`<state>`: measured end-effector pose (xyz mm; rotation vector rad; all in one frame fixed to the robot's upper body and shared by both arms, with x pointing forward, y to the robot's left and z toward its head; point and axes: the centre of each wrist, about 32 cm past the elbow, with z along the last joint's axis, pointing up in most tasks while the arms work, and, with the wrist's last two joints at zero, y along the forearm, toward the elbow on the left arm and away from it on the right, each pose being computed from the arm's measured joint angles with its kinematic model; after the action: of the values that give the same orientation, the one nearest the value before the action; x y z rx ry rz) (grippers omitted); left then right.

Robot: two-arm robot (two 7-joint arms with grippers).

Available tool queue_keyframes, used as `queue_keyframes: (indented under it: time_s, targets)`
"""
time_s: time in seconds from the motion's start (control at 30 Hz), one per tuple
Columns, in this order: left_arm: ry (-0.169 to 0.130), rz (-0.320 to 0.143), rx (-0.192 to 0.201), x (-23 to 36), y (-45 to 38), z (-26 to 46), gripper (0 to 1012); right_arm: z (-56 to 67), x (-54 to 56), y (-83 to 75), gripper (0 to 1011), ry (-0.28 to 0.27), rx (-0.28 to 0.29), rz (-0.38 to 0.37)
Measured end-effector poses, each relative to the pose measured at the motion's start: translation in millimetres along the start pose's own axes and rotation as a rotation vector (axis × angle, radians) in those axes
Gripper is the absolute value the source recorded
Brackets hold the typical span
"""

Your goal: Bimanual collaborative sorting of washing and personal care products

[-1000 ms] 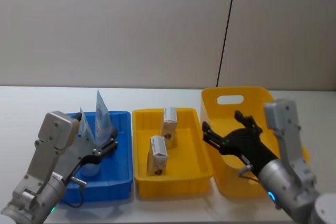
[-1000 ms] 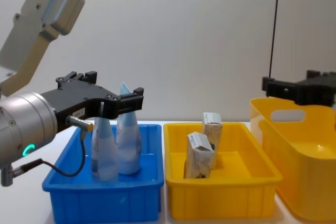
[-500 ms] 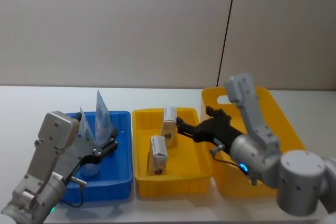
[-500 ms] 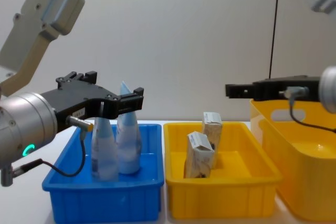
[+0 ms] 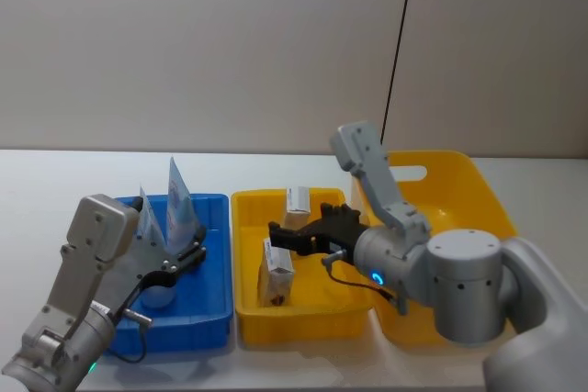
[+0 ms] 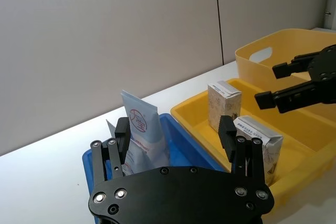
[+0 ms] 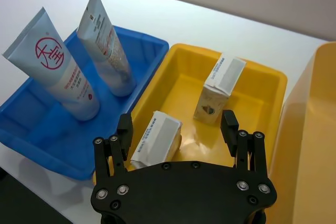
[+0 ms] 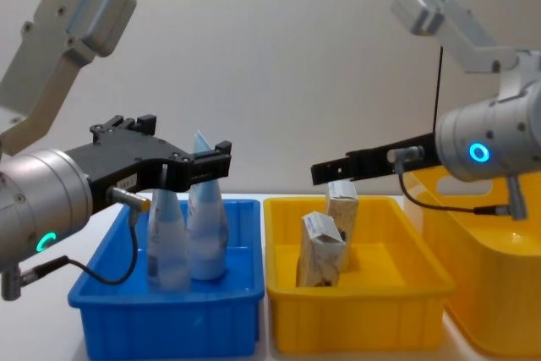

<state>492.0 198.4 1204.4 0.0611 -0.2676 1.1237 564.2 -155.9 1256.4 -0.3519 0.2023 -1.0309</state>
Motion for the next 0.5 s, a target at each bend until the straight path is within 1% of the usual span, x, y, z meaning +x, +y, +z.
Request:
queue_keyframes:
  time_s: [0.03,0.07,0.17,0.33,0.5]
  targets:
    - [0.000,0.000,0.000,0.0,0.0,0.0,1001,1.7,-2.3,1.3,1003,0.004,-0.013,-0.002]
    - [0.000,0.000,0.000,0.0,0.0,0.0,1001,1.7,-2.3,1.3,1003,0.004,-0.013,-0.002]
    - [0.000,0.000,0.000,0.0,0.0,0.0,1001,5.7,-8.5,4.0,1003,0.016,-0.042,-0.011]
    - [0.000,0.000,0.000,0.0,0.0,0.0,1001,8.7,-14.8,6.1,1004,0.028,-0.065,-0.026]
    - [0.000,0.000,0.000,0.0,0.0,0.0,1001,10.9,-21.3,7.9,1004,0.027,-0.088,-0.052]
